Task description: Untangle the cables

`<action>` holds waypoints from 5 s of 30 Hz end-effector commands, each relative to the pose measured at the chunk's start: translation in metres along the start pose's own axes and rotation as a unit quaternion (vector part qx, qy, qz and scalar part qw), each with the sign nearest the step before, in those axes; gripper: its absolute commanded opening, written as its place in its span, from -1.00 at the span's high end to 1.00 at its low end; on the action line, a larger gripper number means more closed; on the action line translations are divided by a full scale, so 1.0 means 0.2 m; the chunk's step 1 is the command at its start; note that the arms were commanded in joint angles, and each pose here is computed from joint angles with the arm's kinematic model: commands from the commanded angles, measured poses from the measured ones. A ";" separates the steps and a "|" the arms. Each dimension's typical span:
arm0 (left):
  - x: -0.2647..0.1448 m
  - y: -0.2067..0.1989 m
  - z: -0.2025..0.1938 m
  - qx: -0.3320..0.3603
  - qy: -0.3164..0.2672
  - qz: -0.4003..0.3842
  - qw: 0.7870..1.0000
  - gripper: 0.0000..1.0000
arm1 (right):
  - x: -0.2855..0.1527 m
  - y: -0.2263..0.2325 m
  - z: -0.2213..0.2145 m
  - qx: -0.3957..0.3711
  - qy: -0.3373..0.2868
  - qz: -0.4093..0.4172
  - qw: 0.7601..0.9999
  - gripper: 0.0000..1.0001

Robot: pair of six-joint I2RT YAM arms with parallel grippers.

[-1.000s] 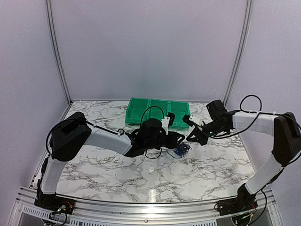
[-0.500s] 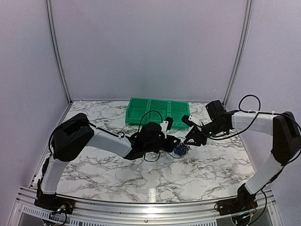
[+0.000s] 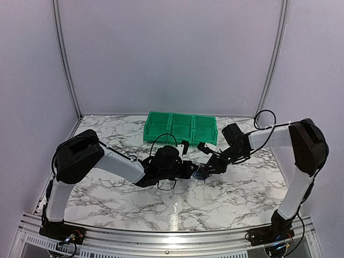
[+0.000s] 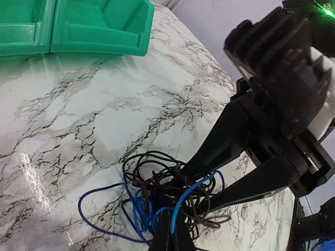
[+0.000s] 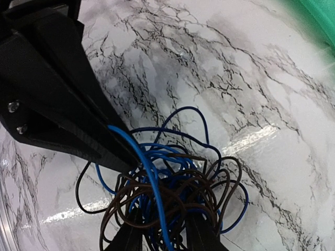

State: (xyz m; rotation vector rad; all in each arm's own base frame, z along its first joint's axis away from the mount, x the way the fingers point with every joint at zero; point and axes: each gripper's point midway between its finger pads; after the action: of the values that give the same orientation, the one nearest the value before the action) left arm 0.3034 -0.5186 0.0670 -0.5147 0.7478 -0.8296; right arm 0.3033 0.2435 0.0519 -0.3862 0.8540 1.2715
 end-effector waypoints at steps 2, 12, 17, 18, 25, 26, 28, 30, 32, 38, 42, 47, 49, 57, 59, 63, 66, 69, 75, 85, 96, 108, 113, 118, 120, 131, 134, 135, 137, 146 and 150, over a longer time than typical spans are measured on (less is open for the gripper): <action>-0.14 -0.10 0.15 -0.024 -0.044 -0.015 0.999 1.00 | 0.07 -0.08 -0.01 0.006 0.015 -0.028 0.999 0.56; -0.69 -0.22 0.32 0.015 -0.129 0.000 0.992 1.00 | 0.13 -0.14 -0.13 0.033 0.060 -0.050 0.996 0.90; -1.04 -0.22 0.45 0.021 -0.194 0.025 0.980 1.00 | 0.14 -0.17 -0.17 0.038 0.076 -0.064 0.994 0.94; -1.10 -0.23 0.47 0.023 -0.205 0.030 0.978 1.00 | 0.14 -0.17 -0.18 0.039 0.080 -0.066 0.994 0.93; -1.41 -0.26 0.58 0.036 -0.250 0.046 0.966 1.00 | 0.12 -0.20 -0.20 0.035 0.093 -0.084 0.992 0.87; -1.43 -0.25 0.58 0.040 -0.252 0.050 0.966 1.00 | 0.12 -0.20 -0.20 0.033 0.095 -0.087 0.991 0.87; -1.49 -0.26 0.61 0.045 -0.263 0.058 0.962 1.00 | 0.11 -0.21 -0.20 0.030 0.097 -0.095 0.990 0.87; -1.54 -0.26 0.62 0.048 -0.270 0.063 0.960 1.00 | 0.11 -0.21 -0.22 0.030 0.101 -0.096 0.990 0.88; -1.57 -0.25 0.63 0.053 -0.275 0.070 0.958 1.00 | 0.11 -0.22 -0.23 0.031 0.104 -0.099 0.989 0.88; -1.72 -0.30 0.72 0.078 -0.299 0.087 0.947 1.00 | 0.13 -0.24 -0.29 0.038 0.126 -0.108 0.985 0.52; -1.95 -0.32 0.85 0.100 -0.334 0.128 0.929 1.00 | 0.12 -0.26 -0.29 0.040 0.127 -0.115 0.984 0.46; -2.22 -0.34 0.95 0.109 -0.366 0.150 0.912 1.00 | 0.11 -0.26 -0.29 0.036 0.128 -0.117 0.984 0.49; -2.31 -0.33 0.97 0.105 -0.381 0.157 0.905 1.00 | 0.12 -0.26 -0.29 0.036 0.129 -0.117 0.984 0.50; -2.29 -0.23 0.90 0.108 -0.364 0.186 0.906 1.00 | 0.07 -0.26 -0.24 0.029 0.117 -0.125 0.985 0.39; -2.24 -0.22 0.87 0.109 -0.353 0.187 0.910 1.00 | 0.03 -0.27 -0.20 0.025 0.105 -0.138 0.984 0.29; -2.14 -0.19 0.82 0.111 -0.332 0.189 0.917 1.00 | -0.08 -0.30 -0.12 0.024 0.071 -0.165 0.983 0.01; -2.05 -0.18 0.79 0.121 -0.312 0.191 0.923 1.00 | -0.17 -0.28 -0.04 0.012 0.041 -0.167 0.985 -0.10; -1.94 -0.19 0.76 0.131 -0.287 0.191 0.929 1.00 | -0.27 -0.25 0.03 -0.002 0.004 -0.173 0.985 -0.16; -1.72 -0.24 0.73 0.155 -0.238 0.193 0.939 1.00 | -0.45 -0.17 0.12 -0.015 -0.054 -0.162 0.985 -0.19; -1.33 -0.19 0.76 0.192 -0.179 0.245 0.933 1.00 | -0.60 -0.13 0.20 -0.058 -0.100 -0.194 0.974 -0.20; -1.16 -0.12 1.16 0.129 -0.192 0.214 0.949 1.00 | -0.59 -0.16 0.18 -0.061 -0.087 -0.209 0.972 -0.20; -1.04 -0.01 1.67 0.148 -0.220 0.206 0.942 1.00 | -0.56 -0.22 0.12 -0.063 -0.063 -0.223 0.971 -0.19; -0.93 0.07 1.87 0.160 -0.238 0.217 0.933 1.00 | -0.54 -0.23 0.10 -0.062 -0.054 -0.223 0.971 -0.19; -0.79 0.19 1.94 0.153 -0.242 0.228 0.931 1.00 | -0.54 -0.23 0.09 -0.061 -0.050 -0.224 0.971 -0.19; -0.74 0.24 1.94 0.148 -0.239 0.231 0.932 1.00 | -0.54 -0.23 0.09 -0.062 -0.050 -0.225 0.971 -0.19; -0.49 0.50 1.70 0.092 -0.174 0.227 0.954 1.00 | -0.55 -0.24 0.09 -0.068 -0.045 -0.234 0.969 -0.19; -0.44 0.55 1.63 0.075 -0.156 0.222 0.959 1.00 | -0.54 -0.24 0.07 -0.066 -0.040 -0.229 0.970 -0.19; -0.42 0.57 1.60 0.070 -0.151 0.222 0.961 1.00 | -0.53 -0.24 0.07 -0.066 -0.039 -0.228 0.971 -0.19; -0.39 0.62 1.56 0.059 -0.142 0.224 0.963 1.00 | -0.52 -0.24 0.06 -0.065 -0.036 -0.224 0.972 -0.19; -0.24 0.77 1.39 0.002 -0.101 0.212 0.972 1.00 | -0.51 -0.25 0.05 -0.065 -0.030 -0.224 0.972 -0.19; -0.19 0.81 1.32 -0.017 -0.088 0.205 0.975 1.00 | -0.50 -0.25 0.04 -0.065 -0.027 -0.221 0.973 -0.19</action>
State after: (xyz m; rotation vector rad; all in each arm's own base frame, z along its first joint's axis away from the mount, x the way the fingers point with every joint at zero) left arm 0.5640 -0.3570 0.1540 -0.3803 0.6376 -0.3606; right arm 0.3432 0.1705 0.1237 -0.5973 0.5890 0.9284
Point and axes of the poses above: each gripper's point midway between its finger pads, its own x axis out along the fingers, its own y axis along the line the jaws close on, z = x × y, and after that the axes turned 7 degrees about -x, right-handed
